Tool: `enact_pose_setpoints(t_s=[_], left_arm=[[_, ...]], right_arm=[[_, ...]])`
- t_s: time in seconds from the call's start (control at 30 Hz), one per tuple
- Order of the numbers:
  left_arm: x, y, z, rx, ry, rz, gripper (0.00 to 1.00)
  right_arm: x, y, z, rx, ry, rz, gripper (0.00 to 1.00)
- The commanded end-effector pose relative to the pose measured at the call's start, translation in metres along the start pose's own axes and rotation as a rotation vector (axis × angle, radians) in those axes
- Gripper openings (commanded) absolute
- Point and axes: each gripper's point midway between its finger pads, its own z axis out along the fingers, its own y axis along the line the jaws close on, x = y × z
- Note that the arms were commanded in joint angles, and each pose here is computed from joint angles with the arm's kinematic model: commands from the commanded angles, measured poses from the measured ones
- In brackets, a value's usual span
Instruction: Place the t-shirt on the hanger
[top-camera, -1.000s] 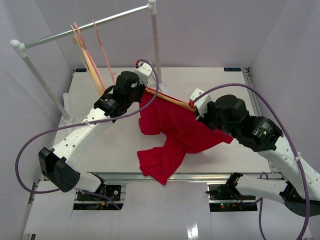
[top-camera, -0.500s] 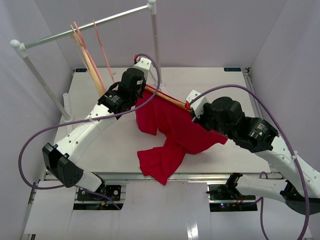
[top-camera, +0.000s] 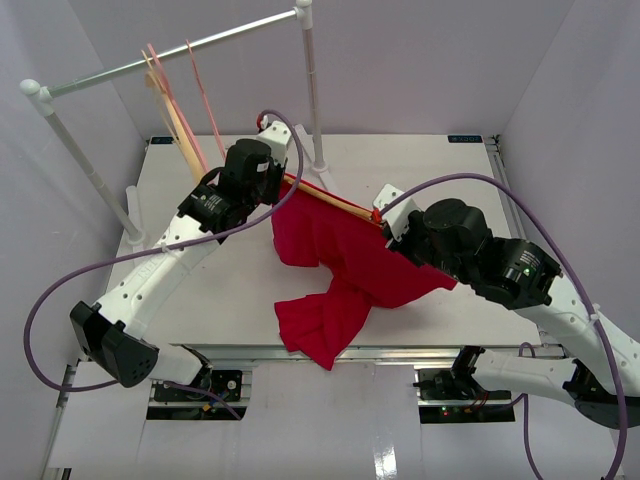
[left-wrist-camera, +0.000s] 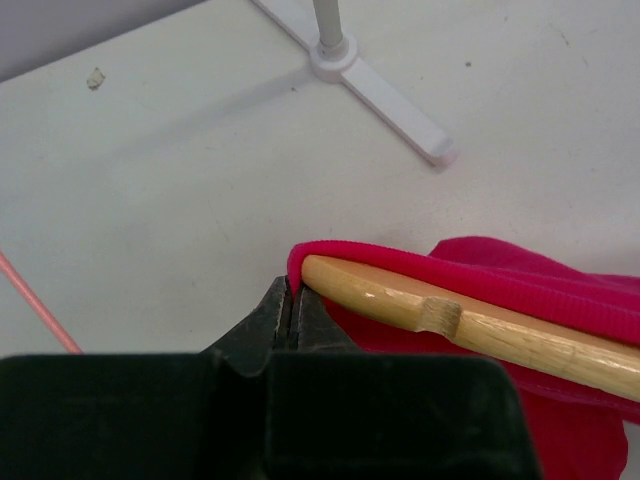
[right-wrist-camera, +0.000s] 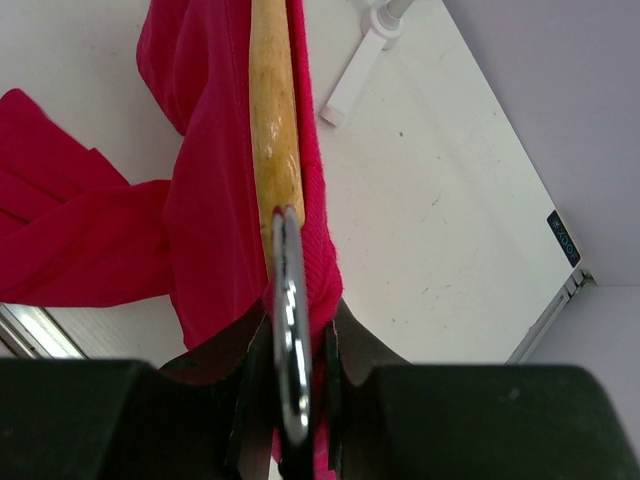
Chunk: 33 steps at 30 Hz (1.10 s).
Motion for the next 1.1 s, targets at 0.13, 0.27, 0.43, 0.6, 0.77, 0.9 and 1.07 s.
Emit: enact_pose_setpoints(t_s=[0.13, 0.27, 0.43, 0.6, 0.77, 0.9, 1.07], left_arm=[[-0.022, -0.067, -0.017, 0.345, -0.114, -0.039, 0.00], [-0.037, -0.069, -0.034, 0.382, -0.183, -0.053, 0.00], [-0.041, -0.078, -0.039, 0.439, -0.202, -0.045, 0.00], [-0.025, -0.087, -0.029, 0.464, -0.156, -0.037, 0.00], [-0.018, -0.065, -0.012, 0.307, -0.112, -0.072, 0.00], [-0.007, -0.030, 0.000, 0.105, -0.042, -0.126, 0.00], [-0.019, 0.006, 0.002, -0.018, -0.024, -0.212, 0.00]], right_arm=[[0.005, -0.011, 0.017, 0.081, 0.057, -0.010, 0.08], [0.018, -0.002, 0.030, 0.055, 0.127, -0.035, 0.08], [0.009, 0.005, 0.045, 0.019, 0.120, -0.046, 0.08], [-0.008, 0.008, 0.051, -0.014, 0.079, -0.053, 0.08], [-0.004, 0.011, 0.050, -0.030, 0.084, -0.052, 0.08], [0.010, 0.008, 0.034, 0.006, 0.070, -0.010, 0.08], [0.037, 0.010, 0.020, 0.019, 0.120, 0.004, 0.08]])
